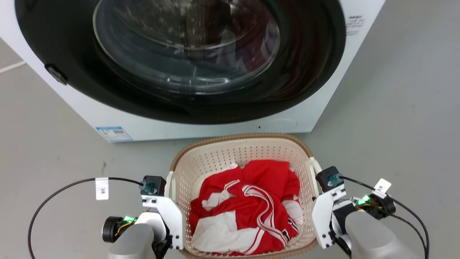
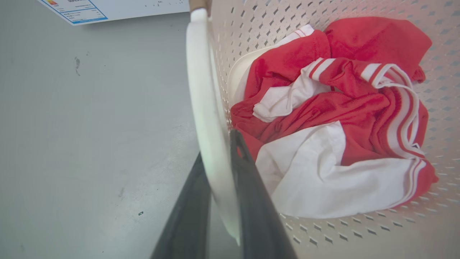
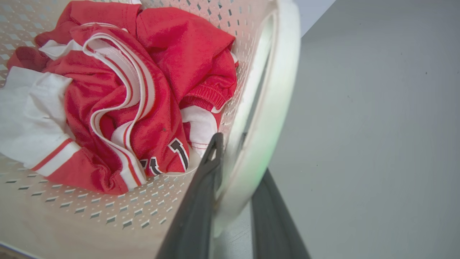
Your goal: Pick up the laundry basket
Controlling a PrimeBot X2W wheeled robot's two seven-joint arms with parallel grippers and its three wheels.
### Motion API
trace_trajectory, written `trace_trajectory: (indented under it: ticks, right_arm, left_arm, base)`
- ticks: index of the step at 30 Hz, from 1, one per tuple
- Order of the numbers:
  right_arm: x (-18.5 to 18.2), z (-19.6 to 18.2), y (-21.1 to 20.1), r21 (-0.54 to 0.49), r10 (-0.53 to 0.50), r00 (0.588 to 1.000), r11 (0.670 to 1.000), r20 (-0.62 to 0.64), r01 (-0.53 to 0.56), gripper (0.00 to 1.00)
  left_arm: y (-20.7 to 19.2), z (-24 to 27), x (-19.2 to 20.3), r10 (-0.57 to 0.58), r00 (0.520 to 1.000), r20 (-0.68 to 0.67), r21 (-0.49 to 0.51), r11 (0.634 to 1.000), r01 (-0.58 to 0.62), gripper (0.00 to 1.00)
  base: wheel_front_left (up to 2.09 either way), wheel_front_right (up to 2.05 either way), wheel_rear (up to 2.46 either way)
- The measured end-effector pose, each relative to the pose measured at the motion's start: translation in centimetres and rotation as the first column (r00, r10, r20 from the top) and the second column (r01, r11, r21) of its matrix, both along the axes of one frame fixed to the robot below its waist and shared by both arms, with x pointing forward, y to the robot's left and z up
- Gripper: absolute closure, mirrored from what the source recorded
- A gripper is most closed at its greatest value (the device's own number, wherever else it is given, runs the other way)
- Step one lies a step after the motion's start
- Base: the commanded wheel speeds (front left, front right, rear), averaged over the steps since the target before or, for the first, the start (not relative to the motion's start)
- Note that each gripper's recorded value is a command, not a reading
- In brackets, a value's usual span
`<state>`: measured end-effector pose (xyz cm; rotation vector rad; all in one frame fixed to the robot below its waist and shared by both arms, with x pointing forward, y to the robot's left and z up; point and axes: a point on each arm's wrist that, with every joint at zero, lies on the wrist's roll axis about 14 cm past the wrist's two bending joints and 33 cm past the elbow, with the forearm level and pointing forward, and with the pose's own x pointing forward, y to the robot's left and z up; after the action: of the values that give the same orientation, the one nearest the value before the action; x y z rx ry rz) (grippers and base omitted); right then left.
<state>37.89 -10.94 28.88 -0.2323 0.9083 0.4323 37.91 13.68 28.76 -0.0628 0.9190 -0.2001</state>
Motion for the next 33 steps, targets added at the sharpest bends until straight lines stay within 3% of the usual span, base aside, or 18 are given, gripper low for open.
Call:
trace_trajectory:
  ticks: [16,33]
  right_arm:
    - [-3.0,3.1,-0.6,-0.018,-0.027,1.0,0.999,0.004,0.027,1.0]
    - [-5.2,3.8,-1.1,-0.031,-0.036,0.999,0.999,-0.009,0.036,1.0]
  left_arm:
    - [-0.3,3.3,-2.3,-0.028,0.999,0.017,-0.001,1.0,0.028,1.0]
    - [-0.2,4.6,-3.5,-0.047,0.998,0.037,0.006,0.999,0.047,1.0]
  base:
    - [0.0,0.0,0.0]
    - [0.0,0.0,0.0]
